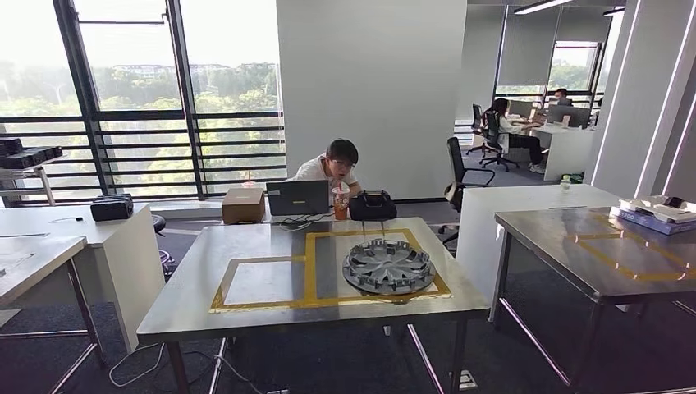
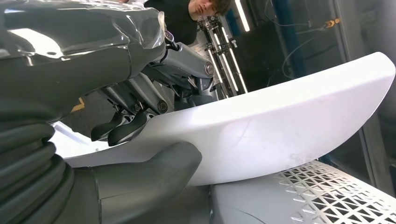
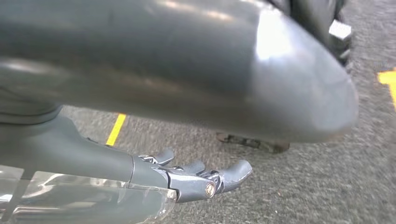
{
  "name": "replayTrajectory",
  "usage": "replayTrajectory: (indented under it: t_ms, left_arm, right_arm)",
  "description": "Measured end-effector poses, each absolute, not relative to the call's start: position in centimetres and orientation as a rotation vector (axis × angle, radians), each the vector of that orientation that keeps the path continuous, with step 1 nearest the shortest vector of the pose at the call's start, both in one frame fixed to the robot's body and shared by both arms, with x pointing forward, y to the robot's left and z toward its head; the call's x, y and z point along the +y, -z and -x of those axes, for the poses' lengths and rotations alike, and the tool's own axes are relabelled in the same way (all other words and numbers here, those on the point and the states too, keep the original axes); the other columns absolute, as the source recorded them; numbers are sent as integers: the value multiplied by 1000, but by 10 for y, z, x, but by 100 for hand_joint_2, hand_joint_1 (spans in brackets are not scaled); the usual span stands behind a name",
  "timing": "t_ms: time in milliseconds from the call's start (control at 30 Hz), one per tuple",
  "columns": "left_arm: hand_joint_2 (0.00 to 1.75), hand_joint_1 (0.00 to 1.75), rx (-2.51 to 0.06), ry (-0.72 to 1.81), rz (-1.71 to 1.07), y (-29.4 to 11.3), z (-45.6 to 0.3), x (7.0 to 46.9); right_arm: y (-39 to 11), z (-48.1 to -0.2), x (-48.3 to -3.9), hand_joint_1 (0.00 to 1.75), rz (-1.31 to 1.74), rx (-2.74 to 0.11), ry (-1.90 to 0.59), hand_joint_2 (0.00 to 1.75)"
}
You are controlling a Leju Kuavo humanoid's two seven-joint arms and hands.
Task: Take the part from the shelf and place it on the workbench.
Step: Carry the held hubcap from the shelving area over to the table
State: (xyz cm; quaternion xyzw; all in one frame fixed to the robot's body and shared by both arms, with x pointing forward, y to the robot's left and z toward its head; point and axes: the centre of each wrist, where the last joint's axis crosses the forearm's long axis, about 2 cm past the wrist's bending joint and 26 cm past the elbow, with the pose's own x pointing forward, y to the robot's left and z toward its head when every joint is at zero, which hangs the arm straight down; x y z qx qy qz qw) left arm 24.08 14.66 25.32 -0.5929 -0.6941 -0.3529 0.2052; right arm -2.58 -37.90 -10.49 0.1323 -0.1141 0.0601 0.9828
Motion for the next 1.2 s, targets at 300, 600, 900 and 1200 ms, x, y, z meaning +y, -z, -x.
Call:
replayTrajectory:
  t_ms: [300,600,900,1200]
  left_arm:
    - [175,175,-1936,977,1652,-253,-241,147]
    - [175,175,-1936,965,1655,-249,-240,148]
    - [175,175,-1949,973,1654,-249,-240,150]
    - [175,175,-1942,975,1667,-251,-241,148]
  right_arm:
    - [104,27,-383,0,-265,-220,-127,0]
    - [104,28,-383,0,-265,-217,-135,0]
    - [105,25,-377,0,-275,-222,-126,0]
    - [106,29,-372,0,-277,-238,-82,0]
